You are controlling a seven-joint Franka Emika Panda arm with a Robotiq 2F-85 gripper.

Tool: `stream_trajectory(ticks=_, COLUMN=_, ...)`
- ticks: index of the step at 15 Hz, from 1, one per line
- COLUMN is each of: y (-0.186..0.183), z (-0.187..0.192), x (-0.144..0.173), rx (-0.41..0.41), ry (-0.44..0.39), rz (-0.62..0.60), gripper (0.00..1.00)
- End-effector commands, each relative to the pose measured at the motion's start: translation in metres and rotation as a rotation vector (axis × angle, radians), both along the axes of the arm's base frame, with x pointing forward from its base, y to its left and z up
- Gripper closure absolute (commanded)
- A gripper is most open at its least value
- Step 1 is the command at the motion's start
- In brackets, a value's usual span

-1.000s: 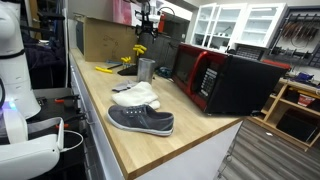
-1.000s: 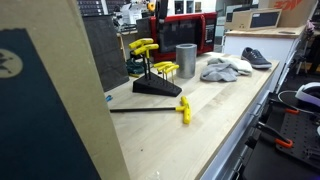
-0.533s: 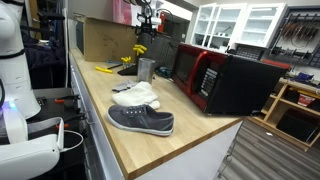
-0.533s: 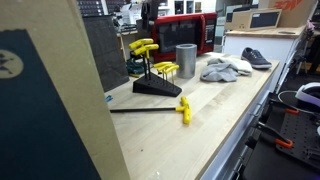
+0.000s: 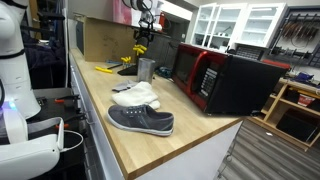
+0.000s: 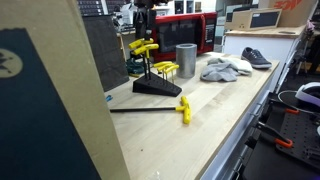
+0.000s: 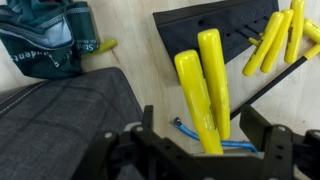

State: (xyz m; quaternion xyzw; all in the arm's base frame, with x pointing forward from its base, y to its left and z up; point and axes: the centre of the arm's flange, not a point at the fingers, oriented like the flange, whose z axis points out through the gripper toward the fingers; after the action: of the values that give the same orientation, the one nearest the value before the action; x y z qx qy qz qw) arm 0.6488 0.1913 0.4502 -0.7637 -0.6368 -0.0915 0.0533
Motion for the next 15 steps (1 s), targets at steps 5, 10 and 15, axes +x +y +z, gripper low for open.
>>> stream_trajectory(ticks=5, y=-0.002, z=0.021, x=0.009, rx=-0.010, ry=-0.041, rz=0.083, gripper=0.73)
stream_trajectory(ticks=10, y=0.011, z=0.021, x=0.004, rx=-0.015, ry=-0.010, rz=0.112, gripper=0.58)
stream_trajectory(ticks=15, y=0.011, z=0.023, x=-0.004, rx=-0.034, ry=0.020, rz=0.164, gripper=0.31)
